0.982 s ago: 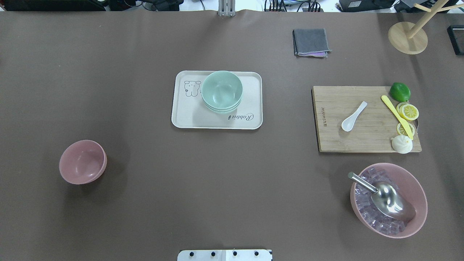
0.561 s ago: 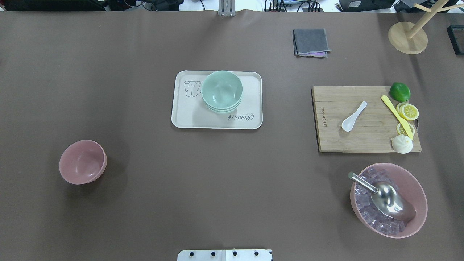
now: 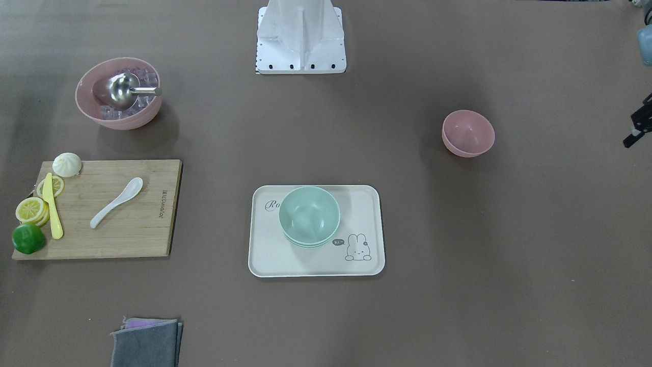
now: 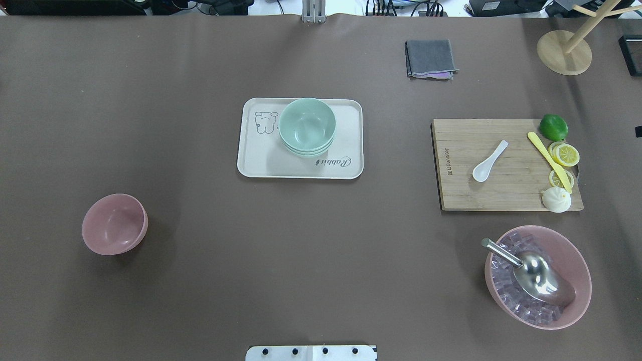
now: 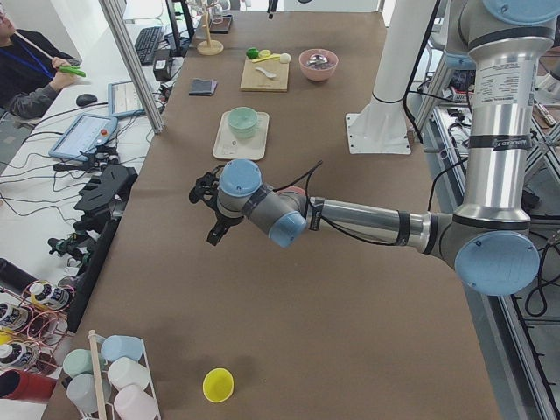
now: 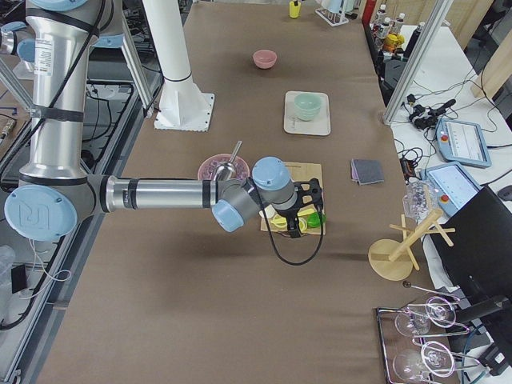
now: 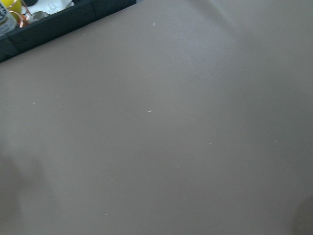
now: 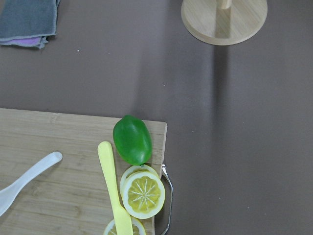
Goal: Stack pink bowl on green and place spoon
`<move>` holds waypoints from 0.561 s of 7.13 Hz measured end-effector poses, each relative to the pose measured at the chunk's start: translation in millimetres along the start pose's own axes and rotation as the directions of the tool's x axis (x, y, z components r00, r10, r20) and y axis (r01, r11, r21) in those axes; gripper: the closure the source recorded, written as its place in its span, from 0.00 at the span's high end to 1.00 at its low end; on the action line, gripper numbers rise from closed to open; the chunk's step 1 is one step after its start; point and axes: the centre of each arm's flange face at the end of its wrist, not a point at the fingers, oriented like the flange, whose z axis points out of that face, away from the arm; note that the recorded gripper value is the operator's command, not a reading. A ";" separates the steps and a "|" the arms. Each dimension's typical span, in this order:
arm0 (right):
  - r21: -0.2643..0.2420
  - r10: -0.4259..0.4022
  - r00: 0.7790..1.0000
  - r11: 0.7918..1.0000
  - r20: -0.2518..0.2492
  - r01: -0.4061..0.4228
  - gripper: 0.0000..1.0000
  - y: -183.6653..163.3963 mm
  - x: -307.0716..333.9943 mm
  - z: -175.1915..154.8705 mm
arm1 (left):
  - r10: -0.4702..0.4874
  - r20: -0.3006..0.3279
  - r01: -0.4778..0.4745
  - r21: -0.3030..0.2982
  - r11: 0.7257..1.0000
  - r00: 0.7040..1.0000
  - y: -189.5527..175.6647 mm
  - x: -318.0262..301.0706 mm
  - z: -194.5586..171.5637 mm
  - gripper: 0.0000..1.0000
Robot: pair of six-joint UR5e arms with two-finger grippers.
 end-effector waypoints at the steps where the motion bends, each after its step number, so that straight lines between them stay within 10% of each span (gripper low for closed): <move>1: 0.005 0.040 0.998 0.999 -0.039 -0.039 1.00 4.1 -22.7 16.1 | -0.045 -0.023 0.044 -0.026 0.999 0.999 -0.6 34.1 17.1 0.99; 4: 0.017 0.056 0.989 0.998 -0.135 -0.054 1.00 15.3 -56.4 51.6 | -0.085 0.037 0.088 -0.080 0.993 0.996 34.2 127.3 81.6 0.98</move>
